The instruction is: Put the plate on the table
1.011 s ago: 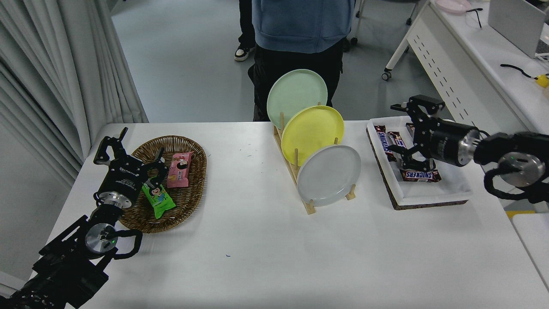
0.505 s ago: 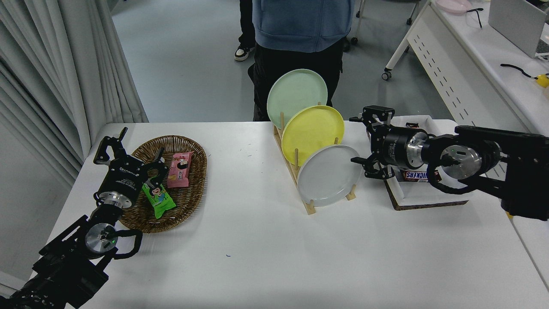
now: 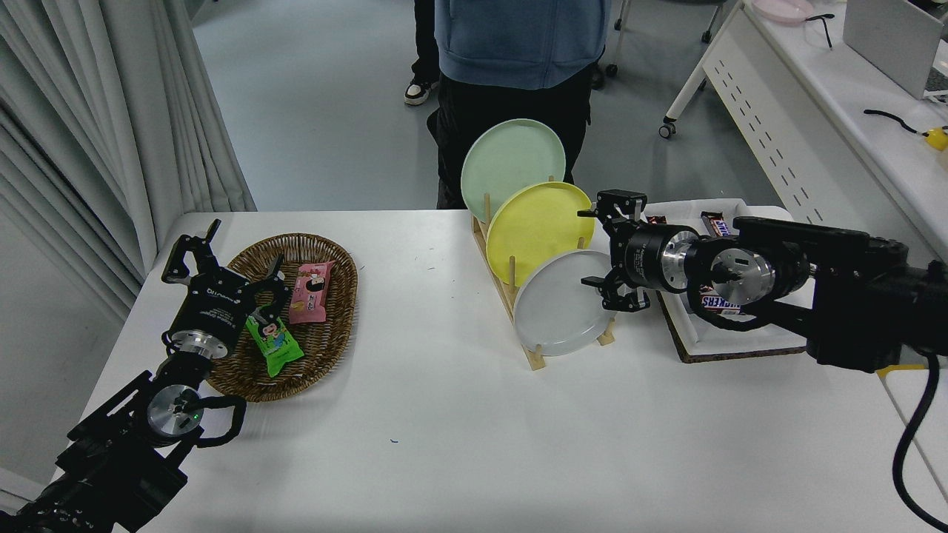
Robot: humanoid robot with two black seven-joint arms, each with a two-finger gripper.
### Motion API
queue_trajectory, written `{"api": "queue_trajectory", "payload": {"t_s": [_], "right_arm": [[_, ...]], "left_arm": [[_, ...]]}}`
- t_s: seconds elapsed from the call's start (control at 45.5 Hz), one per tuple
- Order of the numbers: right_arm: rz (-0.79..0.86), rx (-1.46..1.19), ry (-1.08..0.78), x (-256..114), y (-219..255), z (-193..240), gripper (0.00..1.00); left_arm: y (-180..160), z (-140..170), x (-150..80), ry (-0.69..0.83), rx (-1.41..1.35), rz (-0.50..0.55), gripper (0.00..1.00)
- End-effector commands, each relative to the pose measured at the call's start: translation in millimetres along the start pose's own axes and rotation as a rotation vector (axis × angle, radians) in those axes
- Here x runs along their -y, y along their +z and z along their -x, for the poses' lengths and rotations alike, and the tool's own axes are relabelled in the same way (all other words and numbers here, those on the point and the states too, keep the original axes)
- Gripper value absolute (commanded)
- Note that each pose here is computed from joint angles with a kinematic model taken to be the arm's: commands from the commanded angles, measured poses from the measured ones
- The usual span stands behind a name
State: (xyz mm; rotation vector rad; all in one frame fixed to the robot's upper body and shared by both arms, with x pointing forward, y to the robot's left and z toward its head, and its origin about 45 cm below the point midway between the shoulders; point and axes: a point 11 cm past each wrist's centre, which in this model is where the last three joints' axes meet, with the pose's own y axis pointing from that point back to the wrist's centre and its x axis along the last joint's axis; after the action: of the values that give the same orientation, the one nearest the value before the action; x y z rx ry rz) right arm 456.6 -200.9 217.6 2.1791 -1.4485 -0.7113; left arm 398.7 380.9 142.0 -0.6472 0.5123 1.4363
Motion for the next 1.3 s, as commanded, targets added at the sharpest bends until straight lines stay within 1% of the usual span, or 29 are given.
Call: {"api": "queue_trajectory", "payload": {"t_s": [0.0, 0.176, 0.22, 0.264, 0.396, 0.549, 0.637, 0.703, 0.769, 0.835, 0.879, 0.923, 1.275], "right_arm": [[0.007, 0.023, -0.006, 6.3, -0.3, 8.3, 0.99], [0.005, 0.024, 0.005, 7.0, -1.1, 5.2, 0.97], [0.011, 0.022, 0.005, 7.0, -0.4, 5.2, 0.91], [0.016, 0.024, 0.006, 6.7, 0.0, 4.5, 0.88], [0.022, 0.028, 0.010, 5.5, 1.7, 1.5, 0.87], [0.074, 0.047, -0.007, 4.0, 3.5, 5.7, 0.86], [0.063, 0.067, -0.020, 3.4, -1.8, 8.7, 0.82], [0.055, 0.073, -0.020, 1.9, -5.1, 7.5, 0.71], [0.062, 0.076, -0.012, -0.5, -7.3, 2.9, 0.63], [0.072, 0.077, -0.013, -0.7, -6.6, 2.9, 0.60], [0.075, 0.077, -0.012, -0.7, -6.5, 2.5, 0.52], [0.075, 0.077, -0.012, -0.7, -6.5, 2.5, 0.47], [0.068, 0.075, -0.011, -1.2, -9.9, 3.0, 0.46]], "left_arm": [[0.3, 0.2, 0.2, 0.000, -0.001, 0.001, 1.00], [0.0, -0.2, -0.1, 0.001, 0.000, 0.000, 1.00], [0.0, -0.2, -0.1, 0.001, 0.000, 0.000, 1.00], [0.0, -0.2, -0.1, 0.001, 0.000, 0.000, 1.00], [0.0, -0.2, -0.1, 0.001, 0.000, 0.000, 1.00], [0.0, -0.2, -0.1, 0.001, 0.000, 0.000, 1.00], [0.0, 0.3, 0.1, -0.001, 0.000, 0.000, 1.00], [0.0, -0.2, -0.1, 0.001, 0.000, 0.000, 1.00], [0.0, -0.2, -0.1, 0.001, 0.000, 0.000, 1.00], [0.3, -0.3, 0.0, 0.001, 0.000, 0.001, 1.00], [0.0, -0.2, -0.1, 0.001, 0.000, 0.000, 1.00], [0.0, -0.2, -0.1, 0.001, 0.000, 0.000, 1.00], [0.0, 0.3, 0.1, -0.001, 0.000, 0.000, 1.00]]}}
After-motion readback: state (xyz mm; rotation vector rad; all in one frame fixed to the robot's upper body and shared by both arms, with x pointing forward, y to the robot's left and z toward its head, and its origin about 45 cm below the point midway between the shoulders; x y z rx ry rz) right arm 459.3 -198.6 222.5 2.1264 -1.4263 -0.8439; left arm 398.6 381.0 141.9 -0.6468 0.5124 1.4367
